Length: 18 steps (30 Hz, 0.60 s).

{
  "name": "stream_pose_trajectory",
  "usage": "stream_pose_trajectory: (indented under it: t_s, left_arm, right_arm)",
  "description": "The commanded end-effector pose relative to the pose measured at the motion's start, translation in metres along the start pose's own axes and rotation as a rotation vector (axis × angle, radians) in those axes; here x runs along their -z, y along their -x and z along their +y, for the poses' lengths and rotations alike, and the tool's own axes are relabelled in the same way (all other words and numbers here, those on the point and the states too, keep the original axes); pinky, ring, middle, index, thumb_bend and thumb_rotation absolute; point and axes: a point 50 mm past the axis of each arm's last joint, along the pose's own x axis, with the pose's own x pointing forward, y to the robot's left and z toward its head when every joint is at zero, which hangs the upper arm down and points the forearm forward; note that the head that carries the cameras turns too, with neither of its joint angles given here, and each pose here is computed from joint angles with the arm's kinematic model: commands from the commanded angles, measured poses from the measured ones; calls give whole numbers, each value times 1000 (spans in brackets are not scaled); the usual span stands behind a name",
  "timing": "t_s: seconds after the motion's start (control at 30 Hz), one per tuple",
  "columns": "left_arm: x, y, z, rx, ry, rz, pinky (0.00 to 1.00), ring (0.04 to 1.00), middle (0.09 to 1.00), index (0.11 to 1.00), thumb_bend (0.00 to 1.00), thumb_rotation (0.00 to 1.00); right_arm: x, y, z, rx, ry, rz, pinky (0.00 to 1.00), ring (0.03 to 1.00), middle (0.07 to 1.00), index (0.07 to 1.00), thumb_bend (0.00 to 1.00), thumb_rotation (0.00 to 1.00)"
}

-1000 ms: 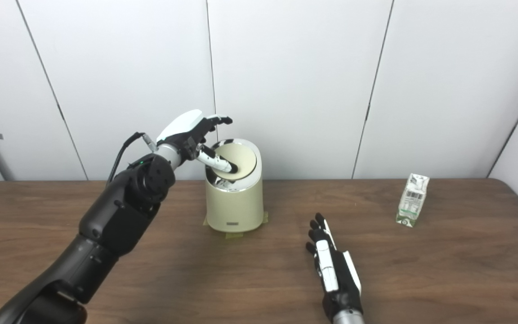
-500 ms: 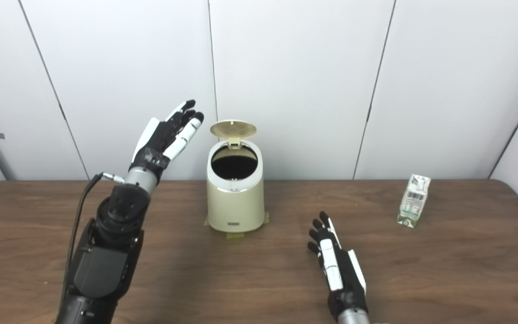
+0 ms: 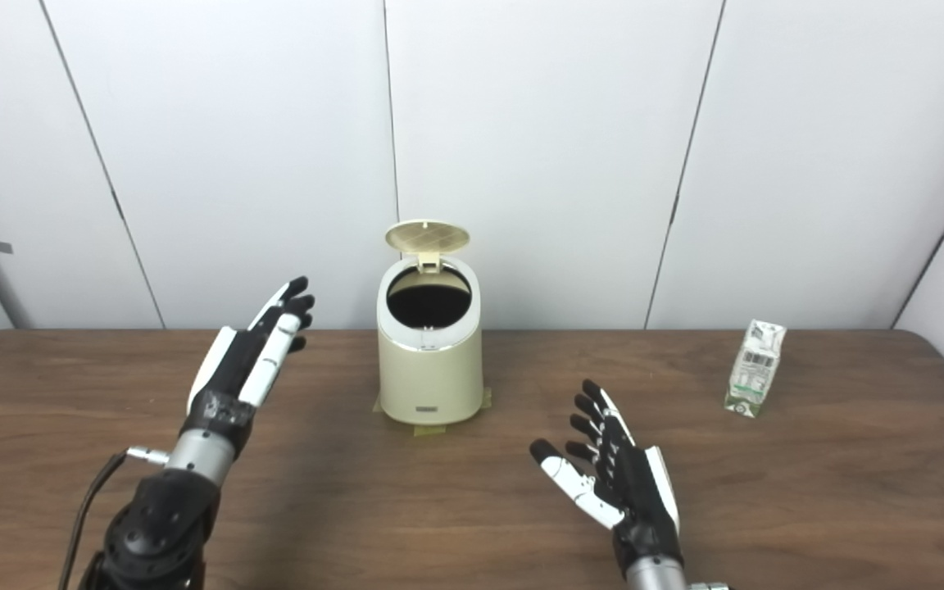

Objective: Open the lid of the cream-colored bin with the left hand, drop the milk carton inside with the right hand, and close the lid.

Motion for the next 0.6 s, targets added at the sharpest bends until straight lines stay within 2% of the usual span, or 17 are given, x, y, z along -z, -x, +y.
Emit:
stream_pose_trajectory:
  t_s: [0.0, 0.17, 0.27, 0.4, 0.57]
  left_arm:
    - [-20, 3, 2, -23, 18, -89, 876, 910, 929, 971, 524, 1000]
    - [-10, 27, 2, -32, 59, -69, 873, 907, 932, 971, 478, 1000]
    - [-3, 36, 4, -23, 121, -59, 917, 932, 947, 985, 461, 1000]
    - [4, 44, 5, -26, 177, -35, 954, 952, 958, 986, 469, 1000]
    - [9, 47, 4, -18, 211, -16, 978, 960, 966, 990, 463, 1000]
  right_arm:
    - [-20, -7, -6, 22, 9, -85, 773, 872, 907, 908, 739, 362]
    - [-18, -8, -29, 84, 52, -97, 784, 861, 891, 886, 773, 317]
    - [-15, -6, -48, 129, 64, -82, 797, 862, 891, 882, 796, 291]
    - [-29, 2, -64, 163, 104, -103, 752, 839, 878, 877, 789, 238]
    - [-35, 17, -84, 219, 143, -84, 719, 812, 860, 862, 833, 265]
